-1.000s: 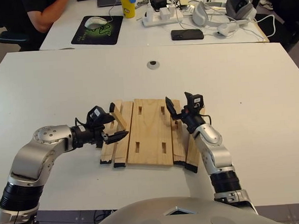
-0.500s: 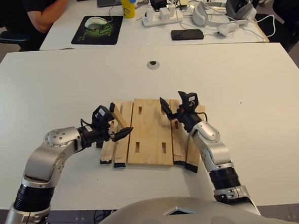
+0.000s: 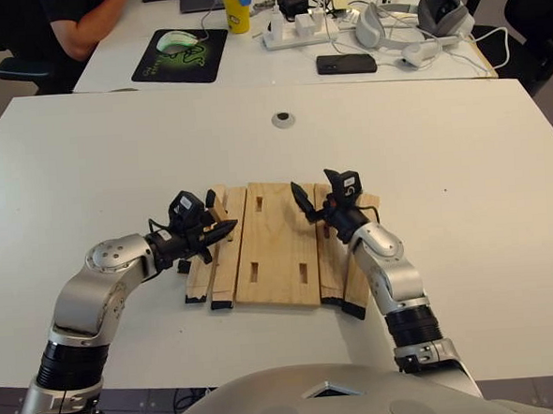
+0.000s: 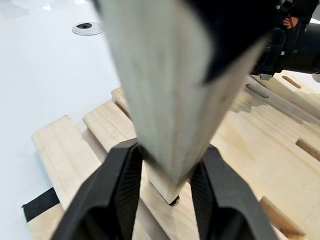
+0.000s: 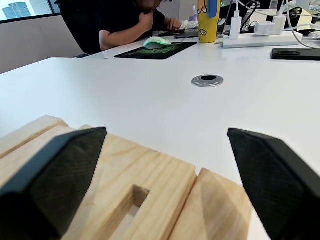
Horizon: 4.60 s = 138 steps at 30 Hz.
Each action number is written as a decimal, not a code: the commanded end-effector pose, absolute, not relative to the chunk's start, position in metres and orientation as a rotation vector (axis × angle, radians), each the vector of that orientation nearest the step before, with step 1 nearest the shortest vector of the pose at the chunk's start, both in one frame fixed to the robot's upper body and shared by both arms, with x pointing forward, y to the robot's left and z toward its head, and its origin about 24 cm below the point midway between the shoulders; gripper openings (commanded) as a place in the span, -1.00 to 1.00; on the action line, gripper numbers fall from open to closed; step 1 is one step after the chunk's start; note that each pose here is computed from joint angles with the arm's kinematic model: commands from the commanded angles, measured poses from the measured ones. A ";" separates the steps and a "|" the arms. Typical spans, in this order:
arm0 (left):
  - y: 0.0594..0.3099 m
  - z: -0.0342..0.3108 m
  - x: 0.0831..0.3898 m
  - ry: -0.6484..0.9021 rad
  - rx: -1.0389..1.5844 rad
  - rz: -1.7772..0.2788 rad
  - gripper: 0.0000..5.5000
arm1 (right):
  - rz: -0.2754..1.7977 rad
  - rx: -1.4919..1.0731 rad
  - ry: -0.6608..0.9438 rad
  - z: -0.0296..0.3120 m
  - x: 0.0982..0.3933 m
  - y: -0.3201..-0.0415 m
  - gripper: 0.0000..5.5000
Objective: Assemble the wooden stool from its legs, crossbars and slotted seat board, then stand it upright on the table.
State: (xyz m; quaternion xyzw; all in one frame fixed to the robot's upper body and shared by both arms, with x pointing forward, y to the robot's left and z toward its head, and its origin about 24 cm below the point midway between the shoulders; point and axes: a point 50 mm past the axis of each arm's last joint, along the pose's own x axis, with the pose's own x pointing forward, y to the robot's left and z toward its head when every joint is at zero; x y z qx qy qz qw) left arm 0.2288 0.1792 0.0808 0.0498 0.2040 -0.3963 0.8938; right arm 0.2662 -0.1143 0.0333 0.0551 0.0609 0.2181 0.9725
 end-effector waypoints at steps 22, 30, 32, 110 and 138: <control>0.166 0.184 0.267 0.074 0.111 -0.912 -0.61 | 0.340 0.712 0.064 0.069 0.277 -0.141 0.63; 0.149 0.196 0.275 -0.048 0.174 -1.079 -0.85 | 0.786 1.098 0.157 0.125 0.265 -0.141 0.63; 0.143 0.195 0.276 -0.050 0.189 -1.116 -0.85 | 0.774 1.146 0.151 0.132 0.268 -0.142 0.63; 0.125 0.175 0.245 -0.009 0.020 -1.050 -0.85 | 0.591 1.270 0.282 0.091 0.258 -0.126 -0.61; 0.124 0.175 0.248 -0.023 0.061 -1.065 0.08 | 0.574 1.274 0.287 0.088 0.260 -0.127 -0.62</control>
